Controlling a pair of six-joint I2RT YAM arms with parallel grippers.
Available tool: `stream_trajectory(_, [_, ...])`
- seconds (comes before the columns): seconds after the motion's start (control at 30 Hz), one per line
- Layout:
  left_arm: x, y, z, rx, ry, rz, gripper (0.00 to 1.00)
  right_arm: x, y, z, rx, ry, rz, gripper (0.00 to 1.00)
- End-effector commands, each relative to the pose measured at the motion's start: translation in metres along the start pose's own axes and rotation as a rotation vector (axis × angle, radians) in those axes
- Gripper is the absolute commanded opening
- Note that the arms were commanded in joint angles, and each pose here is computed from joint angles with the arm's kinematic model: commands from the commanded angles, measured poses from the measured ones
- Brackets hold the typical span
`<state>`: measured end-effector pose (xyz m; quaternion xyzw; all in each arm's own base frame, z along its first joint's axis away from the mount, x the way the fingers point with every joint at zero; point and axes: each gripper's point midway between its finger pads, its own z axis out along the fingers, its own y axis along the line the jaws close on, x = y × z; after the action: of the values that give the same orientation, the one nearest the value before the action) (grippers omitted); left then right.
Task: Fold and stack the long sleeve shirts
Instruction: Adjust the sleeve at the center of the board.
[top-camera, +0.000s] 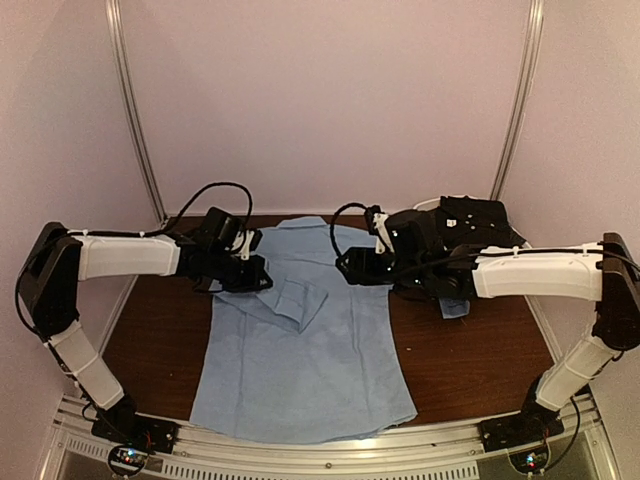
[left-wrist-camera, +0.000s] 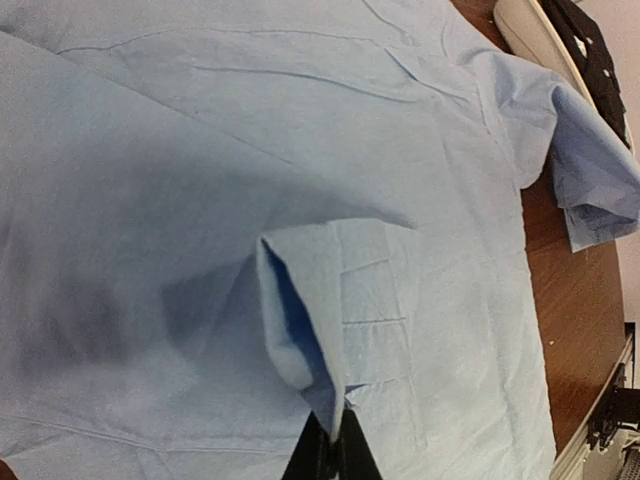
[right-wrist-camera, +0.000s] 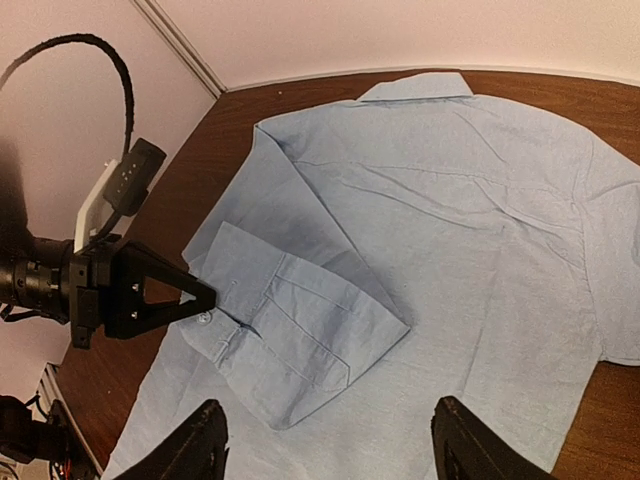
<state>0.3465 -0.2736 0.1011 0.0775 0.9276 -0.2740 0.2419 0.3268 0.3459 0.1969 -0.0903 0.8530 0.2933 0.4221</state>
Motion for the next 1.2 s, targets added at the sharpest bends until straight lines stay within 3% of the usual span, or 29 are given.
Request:
stream_trajectory(0.0, [-0.017,-0.057,-0.014,0.199,-0.062,0.099,0.0,-0.002,0.021,0.01,-0.125,0.001,0.056,0.72])
stream_trajectory(0.17, [-0.007,-0.08,-0.006,0.308,-0.051,0.123,0.0,0.001,0.037,0.021,-0.219,0.011,0.109,0.75])
stream_trajectory(0.63, [0.001,-0.114,0.004,0.311,-0.131,0.279,0.0,0.005,0.042,0.05,-0.308,0.034,0.318,0.9])
stream_trajectory(0.93, [0.005,-0.119,0.007,0.306,-0.141,0.325,0.0,0.016,0.022,0.065,-0.251,0.05,0.367,0.88])
stream_trajectory(1.17, [0.01,-0.124,0.011,0.317,-0.136,0.366,0.0,0.024,0.018,0.074,-0.234,0.076,0.373,0.78])
